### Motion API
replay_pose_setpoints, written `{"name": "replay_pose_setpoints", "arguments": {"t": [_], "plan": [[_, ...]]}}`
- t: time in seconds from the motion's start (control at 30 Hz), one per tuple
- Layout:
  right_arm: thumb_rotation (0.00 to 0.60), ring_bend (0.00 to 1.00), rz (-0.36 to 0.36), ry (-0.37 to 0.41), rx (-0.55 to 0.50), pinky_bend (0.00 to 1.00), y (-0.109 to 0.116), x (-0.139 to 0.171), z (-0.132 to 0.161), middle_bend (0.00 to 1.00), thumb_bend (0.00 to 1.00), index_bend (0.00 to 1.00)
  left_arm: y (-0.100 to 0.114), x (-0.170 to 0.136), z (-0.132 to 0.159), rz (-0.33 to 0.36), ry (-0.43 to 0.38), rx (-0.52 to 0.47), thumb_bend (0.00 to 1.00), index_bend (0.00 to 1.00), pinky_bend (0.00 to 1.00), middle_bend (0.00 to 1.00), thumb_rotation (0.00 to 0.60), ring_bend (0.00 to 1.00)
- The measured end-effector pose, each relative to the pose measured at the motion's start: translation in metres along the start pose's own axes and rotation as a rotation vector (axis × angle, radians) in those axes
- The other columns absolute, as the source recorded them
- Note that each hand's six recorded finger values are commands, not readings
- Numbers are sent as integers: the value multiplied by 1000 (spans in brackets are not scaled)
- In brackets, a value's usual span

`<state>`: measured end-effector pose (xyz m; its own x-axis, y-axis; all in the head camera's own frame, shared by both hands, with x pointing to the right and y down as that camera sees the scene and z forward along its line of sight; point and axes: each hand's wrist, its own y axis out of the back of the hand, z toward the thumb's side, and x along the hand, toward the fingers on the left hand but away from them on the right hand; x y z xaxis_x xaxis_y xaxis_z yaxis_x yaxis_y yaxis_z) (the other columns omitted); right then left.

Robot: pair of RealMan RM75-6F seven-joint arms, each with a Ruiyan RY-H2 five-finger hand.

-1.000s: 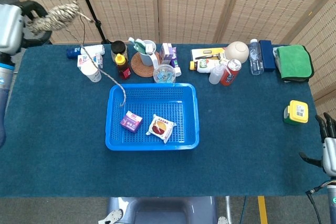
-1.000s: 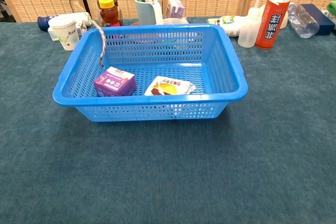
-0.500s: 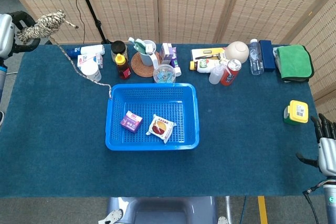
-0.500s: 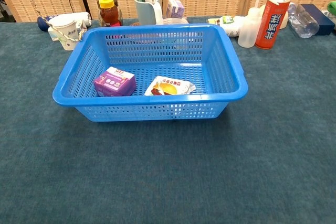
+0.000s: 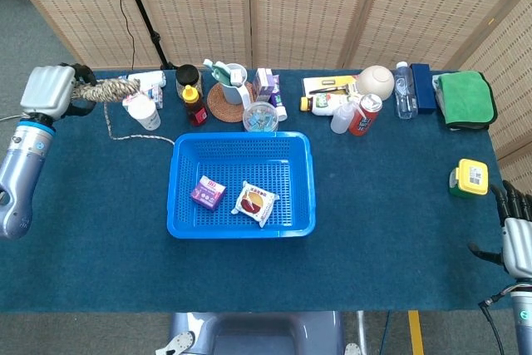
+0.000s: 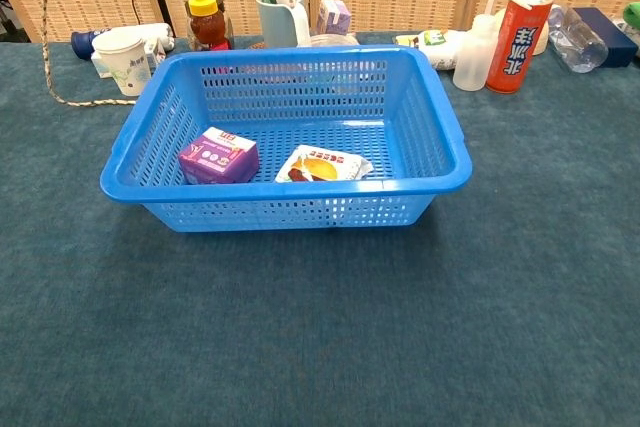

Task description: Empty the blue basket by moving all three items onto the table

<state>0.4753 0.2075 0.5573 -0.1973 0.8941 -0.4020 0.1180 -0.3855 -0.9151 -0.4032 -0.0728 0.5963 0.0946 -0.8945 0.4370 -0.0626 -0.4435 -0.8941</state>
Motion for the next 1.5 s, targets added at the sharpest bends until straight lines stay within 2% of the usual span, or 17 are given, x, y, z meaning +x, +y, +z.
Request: {"name": "replay_pose_setpoints", "arguments": {"t": [0.1,0.33,0.57,0.8,0.93,1.07,1.23,1.5], "plan": [[600,0,2,-4,0,0,0,0,-1,0,0,0,-13,-3,16,-74,-35,-15,242,0,4,0,600,0],[600,0,9,-12,0,0,-1,-2,-3,0,0,0,-11,-16,47,-101,-112,9,137,0,0,0,600,0],[600,0,11,-17,-1,0,-1,-3,-4,0,0,0,-10,-41,93,-119,-252,26,121,0,0,0,600,0],[600,0,7,-22,-5,0,0,-3,-6,0,0,0,-27,-64,155,-191,-416,111,20,0,0,0,600,0],[600,0,7,-25,-9,0,1,-4,-7,0,0,0,-48,-71,193,-254,-490,144,0,0,0,0,600,0],[600,0,1,-31,-15,0,3,-4,-9,0,0,0,-68,-74,215,-307,-519,162,0,0,0,0,600,0],[600,0,3,-39,-19,0,3,-6,-12,0,0,0,-97,-71,235,-373,-516,161,0,0,0,0,600,0],[600,0,-1,-48,-22,0,5,-7,-15,0,0,0,-132,-67,244,-444,-490,194,0,0,0,0,600,0]]}}
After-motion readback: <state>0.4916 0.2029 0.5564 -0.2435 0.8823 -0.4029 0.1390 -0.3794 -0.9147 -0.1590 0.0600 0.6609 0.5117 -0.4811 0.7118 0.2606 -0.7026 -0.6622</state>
